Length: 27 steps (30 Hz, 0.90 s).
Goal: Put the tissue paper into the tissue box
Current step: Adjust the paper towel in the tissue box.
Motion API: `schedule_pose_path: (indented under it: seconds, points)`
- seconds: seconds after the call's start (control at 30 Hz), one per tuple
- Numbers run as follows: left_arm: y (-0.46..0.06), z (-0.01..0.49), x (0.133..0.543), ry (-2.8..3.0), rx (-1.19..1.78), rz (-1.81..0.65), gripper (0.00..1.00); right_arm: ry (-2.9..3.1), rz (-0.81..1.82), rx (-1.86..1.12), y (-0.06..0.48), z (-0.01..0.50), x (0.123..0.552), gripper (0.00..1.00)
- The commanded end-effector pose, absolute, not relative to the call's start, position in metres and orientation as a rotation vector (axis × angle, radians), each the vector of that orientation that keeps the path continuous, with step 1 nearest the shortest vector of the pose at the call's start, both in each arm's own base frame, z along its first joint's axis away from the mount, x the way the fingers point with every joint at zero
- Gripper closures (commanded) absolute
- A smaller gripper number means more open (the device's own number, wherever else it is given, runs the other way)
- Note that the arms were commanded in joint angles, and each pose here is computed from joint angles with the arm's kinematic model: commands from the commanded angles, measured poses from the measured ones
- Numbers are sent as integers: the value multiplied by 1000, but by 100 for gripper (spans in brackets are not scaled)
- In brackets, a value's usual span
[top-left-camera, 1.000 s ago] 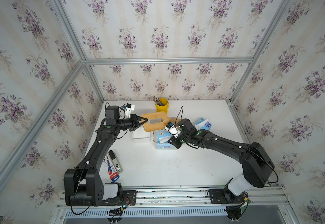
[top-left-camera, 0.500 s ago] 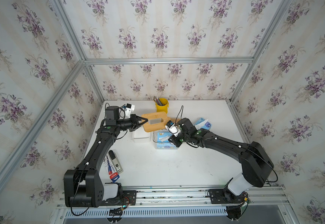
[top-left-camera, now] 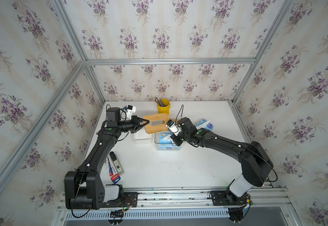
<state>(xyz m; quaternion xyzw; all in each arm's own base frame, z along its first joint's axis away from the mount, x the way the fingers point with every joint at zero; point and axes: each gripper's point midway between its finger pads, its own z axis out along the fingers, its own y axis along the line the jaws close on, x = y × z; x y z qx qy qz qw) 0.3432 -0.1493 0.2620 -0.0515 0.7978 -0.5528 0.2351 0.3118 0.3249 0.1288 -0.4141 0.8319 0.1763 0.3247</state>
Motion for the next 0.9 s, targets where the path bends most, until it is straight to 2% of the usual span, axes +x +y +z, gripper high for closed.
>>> schedule_pose_path:
  seconds: [0.0, 0.2, 0.53, 0.87]
  points:
    - [-148, 273, 346, 2153, -109, -1501, 100, 2149, 381, -1098, 322, 133, 323, 92]
    - [-145, 271, 346, 2166, -125, -1460, 100, 2136, 310, -1085, 321, 133, 336, 90]
    - [-136, 266, 348, 2185, -155, -1403, 100, 2137, 216, -1048, 312, 134, 345, 69]
    - [-122, 261, 346, 2223, -174, -1289, 100, 2152, 130, -995, 306, 127, 360, 66]
